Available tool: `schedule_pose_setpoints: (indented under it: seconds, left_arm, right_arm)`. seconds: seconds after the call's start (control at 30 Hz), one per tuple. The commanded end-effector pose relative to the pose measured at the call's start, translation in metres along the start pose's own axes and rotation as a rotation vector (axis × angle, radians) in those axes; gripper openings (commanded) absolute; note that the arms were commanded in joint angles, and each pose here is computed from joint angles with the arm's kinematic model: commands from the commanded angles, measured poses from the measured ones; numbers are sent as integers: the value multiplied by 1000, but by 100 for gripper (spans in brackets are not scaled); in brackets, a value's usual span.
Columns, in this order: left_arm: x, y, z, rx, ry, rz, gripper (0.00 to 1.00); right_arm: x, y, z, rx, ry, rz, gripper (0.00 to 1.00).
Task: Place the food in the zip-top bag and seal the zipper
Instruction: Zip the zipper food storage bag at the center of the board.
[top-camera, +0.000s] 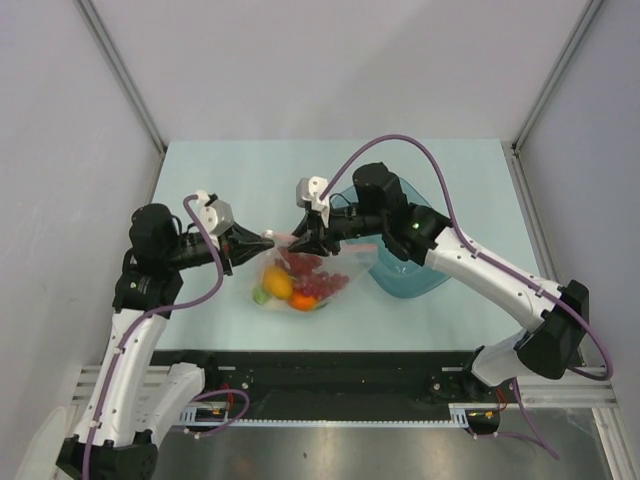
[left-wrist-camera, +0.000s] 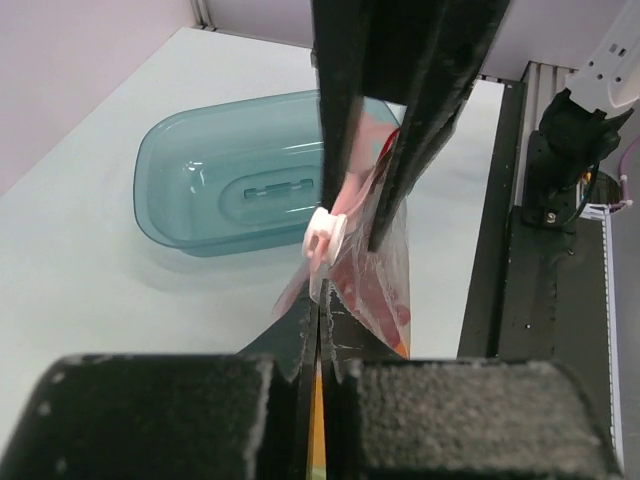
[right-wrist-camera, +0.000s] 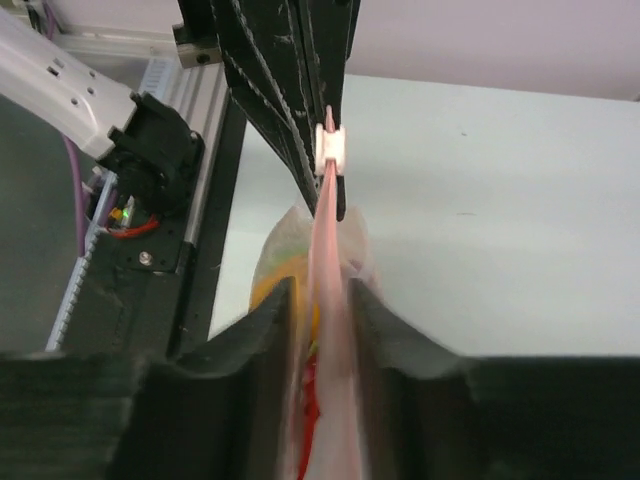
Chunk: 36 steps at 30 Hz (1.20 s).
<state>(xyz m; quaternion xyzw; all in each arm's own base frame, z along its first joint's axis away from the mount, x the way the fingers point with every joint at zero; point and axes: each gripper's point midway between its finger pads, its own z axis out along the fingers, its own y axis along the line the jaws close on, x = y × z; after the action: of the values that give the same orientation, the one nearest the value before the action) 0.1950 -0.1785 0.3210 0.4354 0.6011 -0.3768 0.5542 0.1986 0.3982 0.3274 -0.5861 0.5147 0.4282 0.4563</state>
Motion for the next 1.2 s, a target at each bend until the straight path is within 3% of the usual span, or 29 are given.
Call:
schedule_pose_setpoints:
  seconds: [0.0, 0.07, 0.13, 0.27, 0.43, 0.73, 0.87, 0.97, 1.03, 1.07, 1.1, 1.17]
  left_arm:
    - [-17, -5, -4, 2, -12, 70, 0]
    - [-19, -8, -4, 3, -7, 87, 0]
    - [-17, -11, -4, 9, 10, 110, 0]
    - [-15, -12, -4, 3, 17, 128, 0]
    - [-18, -17, -2, 9, 20, 157, 0]
    - [-24, -16, -4, -13, 11, 180, 0]
    - [-24, -15, -5, -36, 7, 160, 0]
    - [-23, -13, -6, -56, -3, 155, 0]
    - [-20, -13, -5, -53, 1, 152, 0]
    - [-20, -13, -4, -47, 2, 142, 0]
    - [-19, -13, -3, -42, 4, 140, 0]
    - [-19, -13, -2, -29, 4, 140, 0]
  right_arm:
    - [-56, 11, -20, 23, -130, -126, 64]
    - [-69, 10, -22, 51, -166, -124, 78]
    - [-84, 13, -25, 61, -211, -96, 80]
    - [-101, 16, -18, 49, -255, -104, 73]
    - [-86, 9, -3, 44, -215, -91, 67]
    - [-61, 3, 12, 22, -147, -84, 34]
    - [-58, 7, 9, 7, -130, -91, 11]
    - [-55, 8, 2, 12, -111, -86, 2]
    - [-55, 7, -1, 21, -108, -73, 17]
    - [-56, 7, -1, 18, -110, -71, 43]
    - [-58, 8, 0, 17, -116, -72, 51]
    - [-65, 9, 1, 16, -143, -74, 56]
